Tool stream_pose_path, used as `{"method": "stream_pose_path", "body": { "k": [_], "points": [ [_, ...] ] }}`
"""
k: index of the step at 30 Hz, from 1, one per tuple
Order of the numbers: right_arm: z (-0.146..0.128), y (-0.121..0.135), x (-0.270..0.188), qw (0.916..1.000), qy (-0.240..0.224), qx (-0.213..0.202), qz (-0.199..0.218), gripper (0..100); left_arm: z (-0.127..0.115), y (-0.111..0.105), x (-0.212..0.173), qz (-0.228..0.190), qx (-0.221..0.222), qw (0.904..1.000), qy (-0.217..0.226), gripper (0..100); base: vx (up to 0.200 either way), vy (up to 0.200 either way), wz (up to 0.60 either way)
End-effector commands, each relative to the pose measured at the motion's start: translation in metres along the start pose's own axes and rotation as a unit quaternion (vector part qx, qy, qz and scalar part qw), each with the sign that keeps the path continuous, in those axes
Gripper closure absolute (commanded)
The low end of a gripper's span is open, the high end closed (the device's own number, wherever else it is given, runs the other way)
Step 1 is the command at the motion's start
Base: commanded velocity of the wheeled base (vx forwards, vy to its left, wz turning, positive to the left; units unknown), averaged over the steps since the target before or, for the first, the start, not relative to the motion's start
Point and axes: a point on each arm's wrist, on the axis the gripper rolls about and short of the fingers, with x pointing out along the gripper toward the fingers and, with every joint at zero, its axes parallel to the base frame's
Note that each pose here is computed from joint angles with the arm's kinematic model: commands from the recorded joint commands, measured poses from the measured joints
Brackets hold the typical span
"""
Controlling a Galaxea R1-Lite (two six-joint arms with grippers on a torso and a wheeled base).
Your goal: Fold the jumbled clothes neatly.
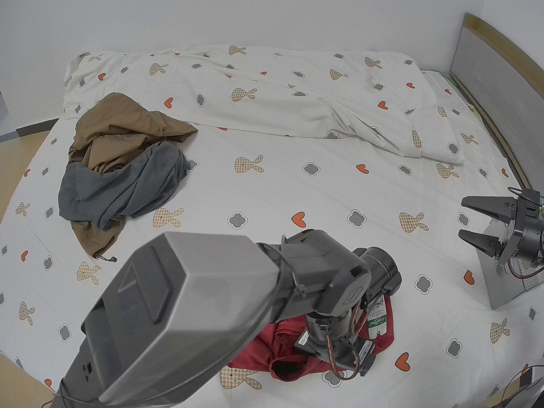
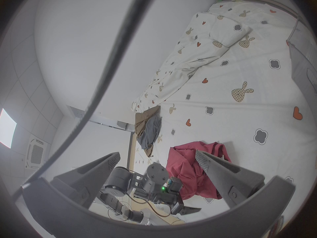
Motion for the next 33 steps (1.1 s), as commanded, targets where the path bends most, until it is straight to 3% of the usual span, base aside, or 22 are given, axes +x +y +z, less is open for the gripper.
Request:
{"method": "stream_pose_path", "body": {
  "k": [1, 16, 25, 30, 33],
  "points": [
    [0.0, 0.0, 0.0, 1.0, 0.001, 0.001, 0.0, 0, -0.003, -0.001, 0.019, 0.008, 0.003, 0.9996, 0.028, 0, 0.0, 0.0, 0.0],
    [0.0, 0.0, 0.0, 1.0, 0.001, 0.0, 0.001, 0, -0.022, 0.01, -0.004, 0.033, 0.049, 0.992, 0.112, 0, 0.0, 0.0, 0.0],
    [0.0, 0.0, 0.0, 1.0, 0.001, 0.0, 0.001, 0, -0.027, 0.01, -0.012, 0.033, 0.084, 0.9876, 0.129, 0, 0.0, 0.0, 0.0],
    [-0.001, -0.001, 0.0, 1.0, 0.002, 0.001, 0.0, 0, -0.043, 0.003, -0.017, 0.045, 0.106, 0.9751, 0.189, 0, 0.0, 0.0, 0.0],
    [-0.001, -0.004, 0.004, 0.9999, 0.009, 0.007, -0.005, 0, -0.063, -0.01, -0.016, 0.065, 0.12, 0.9538, 0.267, 0, 0.0, 0.0, 0.0]
  ]
}}
